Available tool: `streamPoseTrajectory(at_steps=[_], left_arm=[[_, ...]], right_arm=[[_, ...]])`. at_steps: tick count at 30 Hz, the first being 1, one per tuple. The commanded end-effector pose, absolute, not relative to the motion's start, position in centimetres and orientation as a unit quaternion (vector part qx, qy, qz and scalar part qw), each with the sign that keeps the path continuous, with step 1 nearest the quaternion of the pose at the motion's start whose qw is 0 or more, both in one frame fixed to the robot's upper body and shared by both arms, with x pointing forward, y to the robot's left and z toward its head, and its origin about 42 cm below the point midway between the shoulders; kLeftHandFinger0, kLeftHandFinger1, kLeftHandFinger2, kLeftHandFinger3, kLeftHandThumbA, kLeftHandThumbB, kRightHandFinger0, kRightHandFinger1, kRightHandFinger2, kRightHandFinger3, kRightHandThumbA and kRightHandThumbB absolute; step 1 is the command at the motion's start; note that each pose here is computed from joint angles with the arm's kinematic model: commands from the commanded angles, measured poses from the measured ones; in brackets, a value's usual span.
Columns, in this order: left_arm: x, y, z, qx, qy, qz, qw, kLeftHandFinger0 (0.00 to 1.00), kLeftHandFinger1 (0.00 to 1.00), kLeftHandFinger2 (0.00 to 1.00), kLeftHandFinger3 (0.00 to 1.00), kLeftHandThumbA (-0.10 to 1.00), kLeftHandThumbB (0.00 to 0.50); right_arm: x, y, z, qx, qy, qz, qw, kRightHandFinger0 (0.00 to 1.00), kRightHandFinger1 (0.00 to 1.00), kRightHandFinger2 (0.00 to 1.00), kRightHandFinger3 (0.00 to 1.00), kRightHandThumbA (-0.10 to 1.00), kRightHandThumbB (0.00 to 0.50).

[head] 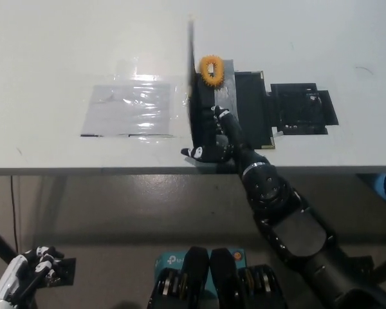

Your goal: The robot uses its right hand to push the cover of the diary kept in the middle of the desk towards the left to open it

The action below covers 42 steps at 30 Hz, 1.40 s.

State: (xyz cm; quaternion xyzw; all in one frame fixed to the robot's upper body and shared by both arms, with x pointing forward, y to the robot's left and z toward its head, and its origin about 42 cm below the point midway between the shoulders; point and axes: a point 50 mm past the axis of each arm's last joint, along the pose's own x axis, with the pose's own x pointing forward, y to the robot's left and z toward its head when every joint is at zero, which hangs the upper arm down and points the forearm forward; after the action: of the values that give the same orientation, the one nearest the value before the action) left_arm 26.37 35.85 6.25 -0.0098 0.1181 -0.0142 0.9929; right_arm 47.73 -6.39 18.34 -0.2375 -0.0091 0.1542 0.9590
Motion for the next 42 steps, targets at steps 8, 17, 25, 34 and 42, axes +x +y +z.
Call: streamPoseTrajectory(at_steps=[8, 17, 25, 34, 42], left_arm=[[28.1, 36.8, 9.0, 0.031, 0.101, -0.042, 0.993, 0.49, 0.54, 0.3, 0.41, 0.48, 0.5], [29.3, 35.1, 9.4, 0.036, 0.1, -0.066, 0.992, 0.49, 0.53, 0.28, 0.38, 0.47, 0.5], [30.3, 34.0, 9.8, 0.047, 0.101, -0.093, 0.99, 0.51, 0.52, 0.28, 0.39, 0.47, 0.5], [29.9, 34.3, 9.6, 0.041, 0.098, -0.086, 0.991, 0.51, 0.53, 0.26, 0.38, 0.46, 0.5], [28.6, 34.7, 8.7, 0.03, 0.102, -0.07, 0.992, 0.52, 0.55, 0.28, 0.39, 0.46, 0.5]], right_arm=[[45.7, 1.7, 20.7, -0.459, -0.157, 0.282, 0.828, 0.26, 0.37, 0.52, 1.0, 1.0, 0.376], [44.8, 6.4, 23.3, -0.444, -0.199, 0.294, 0.823, 0.0, 0.14, 0.26, 1.0, 1.0, 0.398], [45.3, 6.1, 21.9, -0.486, -0.192, 0.295, 0.8, 0.01, 0.12, 0.24, 1.0, 1.0, 0.419], [46.3, 3.8, 22.3, -0.486, -0.185, 0.291, 0.803, 0.04, 0.05, 0.11, 1.0, 1.0, 0.386], [44.7, 2.2, 25.3, -0.438, -0.197, 0.312, 0.82, 0.67, 0.76, 0.83, 1.0, 1.0, 0.357]])
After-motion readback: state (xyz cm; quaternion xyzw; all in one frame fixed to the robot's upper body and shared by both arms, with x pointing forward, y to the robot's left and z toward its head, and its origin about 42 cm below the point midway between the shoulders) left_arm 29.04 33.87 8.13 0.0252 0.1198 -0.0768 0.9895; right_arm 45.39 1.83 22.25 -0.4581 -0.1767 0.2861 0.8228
